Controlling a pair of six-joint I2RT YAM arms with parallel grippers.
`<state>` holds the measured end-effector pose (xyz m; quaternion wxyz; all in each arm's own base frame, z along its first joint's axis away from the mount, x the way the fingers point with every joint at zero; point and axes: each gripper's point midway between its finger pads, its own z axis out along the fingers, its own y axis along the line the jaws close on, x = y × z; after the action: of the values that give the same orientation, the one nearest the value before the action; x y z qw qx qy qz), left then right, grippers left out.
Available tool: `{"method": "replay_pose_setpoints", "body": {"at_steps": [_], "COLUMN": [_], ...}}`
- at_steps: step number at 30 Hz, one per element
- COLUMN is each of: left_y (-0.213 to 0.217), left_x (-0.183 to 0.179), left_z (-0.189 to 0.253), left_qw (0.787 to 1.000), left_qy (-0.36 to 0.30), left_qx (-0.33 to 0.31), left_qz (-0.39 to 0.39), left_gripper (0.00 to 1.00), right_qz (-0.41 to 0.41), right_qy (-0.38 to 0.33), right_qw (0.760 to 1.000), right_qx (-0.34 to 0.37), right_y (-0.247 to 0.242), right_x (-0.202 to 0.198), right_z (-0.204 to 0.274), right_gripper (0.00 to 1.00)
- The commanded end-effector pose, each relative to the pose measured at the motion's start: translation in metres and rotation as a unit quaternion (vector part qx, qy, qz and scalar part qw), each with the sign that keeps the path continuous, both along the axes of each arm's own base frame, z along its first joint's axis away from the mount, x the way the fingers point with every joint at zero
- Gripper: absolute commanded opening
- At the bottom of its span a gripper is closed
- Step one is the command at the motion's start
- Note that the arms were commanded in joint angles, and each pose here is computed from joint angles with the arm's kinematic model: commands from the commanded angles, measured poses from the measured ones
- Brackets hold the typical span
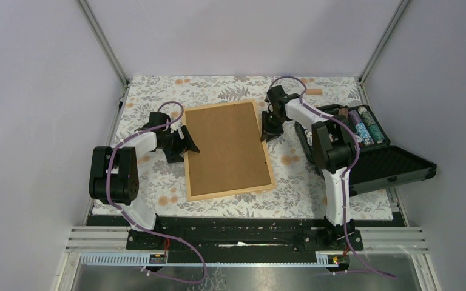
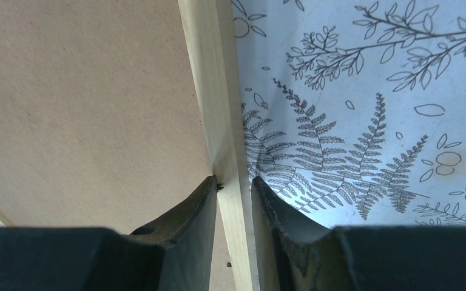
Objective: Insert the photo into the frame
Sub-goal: Install the photo frame at the center of the board.
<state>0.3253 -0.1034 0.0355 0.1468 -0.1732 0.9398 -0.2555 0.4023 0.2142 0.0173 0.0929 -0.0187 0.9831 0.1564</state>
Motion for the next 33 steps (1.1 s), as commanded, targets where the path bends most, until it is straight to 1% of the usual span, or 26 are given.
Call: {"method": "replay_pose_setpoints", "body": {"at_steps": [1, 7, 15, 20, 24, 27, 33], "left_y": [-0.001, -0.001, -0.001, 0.0, -0.001, -0.001, -0.001], "left_x": [-0.014, -0.014, -0.014, -0.014, -0.015, -0.014, -0.014], "left_z": [-0.011, -0.01, -0.011, -0.011, -0.012, -0.011, -0.011], "left_qw": [1.0, 1.0, 1.0, 1.0, 1.0, 1.0, 1.0], "left_qy": [0.023, 0.022, 0.023, 0.023, 0.025, 0.024, 0.024], "left_qx": [0.001, 0.002, 0.003, 0.007, 0.004, 0.003, 0.002], "left_qz": [-0.008, -0.008, -0.008, -0.009, -0.009, -0.01, -0.01], "left_gripper": [0.84, 0.84, 0.84, 0.84, 0.84, 0.84, 0.84], "right_qz": [0.01, 0.004, -0.016, -0.037, -0.049, -0.044, -0.023], "right_qy": [0.002, 0.006, 0.009, 0.014, 0.015, 0.017, 0.03], "right_qw": [1.0, 1.0, 0.996, 0.993, 0.988, 0.986, 0.986], "right_qx": [-0.025, -0.029, -0.086, -0.109, -0.144, -0.16, -0.163], "right_y": [-0.014, -0.014, -0.03, -0.035, -0.045, -0.045, -0.035], "right_x": [-0.014, -0.011, -0.001, 0.005, 0.004, 0.003, -0.001], "right_z": [0.012, -0.004, -0.037, -0.049, -0.056, -0.061, -0.075], "right_gripper": [0.34, 0.34, 0.34, 0.34, 0.34, 0.35, 0.38]}}
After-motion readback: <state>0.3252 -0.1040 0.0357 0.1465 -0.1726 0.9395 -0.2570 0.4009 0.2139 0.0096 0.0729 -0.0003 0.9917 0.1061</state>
